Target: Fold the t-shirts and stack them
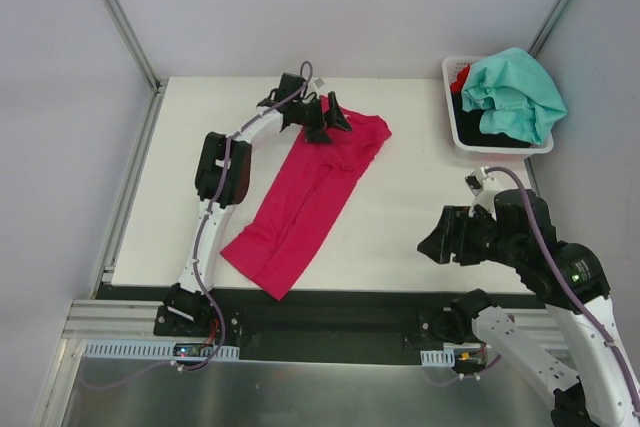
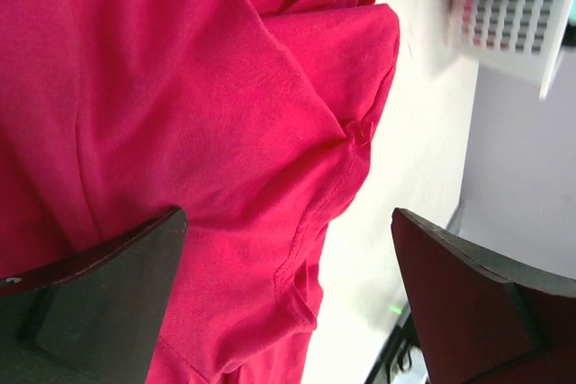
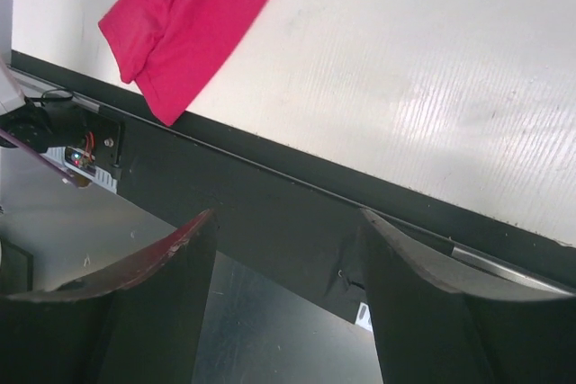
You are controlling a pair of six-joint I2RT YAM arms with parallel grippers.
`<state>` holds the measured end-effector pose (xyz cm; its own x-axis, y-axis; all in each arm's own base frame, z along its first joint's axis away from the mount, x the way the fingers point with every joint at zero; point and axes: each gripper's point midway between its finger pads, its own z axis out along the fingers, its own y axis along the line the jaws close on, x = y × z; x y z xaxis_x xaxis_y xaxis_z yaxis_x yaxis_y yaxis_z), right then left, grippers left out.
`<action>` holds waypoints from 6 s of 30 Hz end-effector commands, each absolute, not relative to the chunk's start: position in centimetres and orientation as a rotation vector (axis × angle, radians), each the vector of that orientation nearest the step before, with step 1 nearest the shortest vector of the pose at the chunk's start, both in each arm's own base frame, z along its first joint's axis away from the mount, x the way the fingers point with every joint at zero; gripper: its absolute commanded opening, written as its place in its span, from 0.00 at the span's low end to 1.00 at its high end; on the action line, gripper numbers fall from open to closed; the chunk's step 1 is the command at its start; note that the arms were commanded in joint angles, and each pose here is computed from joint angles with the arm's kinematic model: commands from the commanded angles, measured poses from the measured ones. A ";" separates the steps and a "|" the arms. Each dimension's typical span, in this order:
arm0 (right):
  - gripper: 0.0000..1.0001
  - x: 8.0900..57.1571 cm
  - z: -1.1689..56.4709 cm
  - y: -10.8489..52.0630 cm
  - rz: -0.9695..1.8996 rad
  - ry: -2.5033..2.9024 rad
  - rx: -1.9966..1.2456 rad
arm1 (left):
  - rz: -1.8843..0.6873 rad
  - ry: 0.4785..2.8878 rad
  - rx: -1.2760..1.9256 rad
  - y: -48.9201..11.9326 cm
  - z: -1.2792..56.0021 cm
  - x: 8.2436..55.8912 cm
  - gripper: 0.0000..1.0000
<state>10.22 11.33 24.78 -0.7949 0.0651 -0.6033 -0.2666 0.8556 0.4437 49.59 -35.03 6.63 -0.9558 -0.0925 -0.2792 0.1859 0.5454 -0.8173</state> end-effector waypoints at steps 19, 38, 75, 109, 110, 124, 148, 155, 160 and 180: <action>0.68 18.2 22.0 29.6 0.978 2.467 -0.670 | -1.025 2.335 -0.089 -22.4 17.0 55.9 0.99; 0.67 10.1 15.0 43.6 1.191 2.515 -1.141 | -1.085 2.343 0.001 -21.8 16.5 56.2 0.99; 0.68 8.3 10.2 46.9 1.425 2.356 -1.462 | -1.312 2.418 0.051 -24.7 10.5 54.5 0.99; 0.70 10.1 -1.6 38.5 0.931 2.884 -1.299 | -1.262 2.417 0.038 -24.1 10.1 55.0 0.99; 0.70 10.0 -1.6 38.3 0.920 2.883 -1.300 | -1.262 2.417 0.038 -24.1 10.1 55.1 0.99; 0.70 4.7 -2.1 36.3 0.839 2.967 -1.326 | -1.204 2.420 0.019 -23.6 9.6 55.7 0.99; 0.71 6.4 2.2 36.3 0.755 2.866 -1.326 | -1.128 2.380 0.017 -22.5 12.3 56.5 0.99; 0.73 9.3 10.1 37.8 0.734 2.715 -1.306 | -1.018 2.418 -0.026 -21.1 12.8 56.8 0.99; 0.74 14.5 16.7 37.5 0.639 2.566 -1.210 | -0.873 2.433 -0.110 -18.7 13.0 56.9 0.99; 0.73 34.6 9.4 29.1 0.496 2.662 -0.622 | -0.415 2.462 -0.240 -11.6 12.1 55.3 0.99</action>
<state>31.34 28.71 7.83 -0.8533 -0.3914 -0.3446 -0.4796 0.8485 0.2239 56.29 -13.14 10.92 -0.8004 -0.2733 -0.5335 -0.0591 0.9217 -0.3834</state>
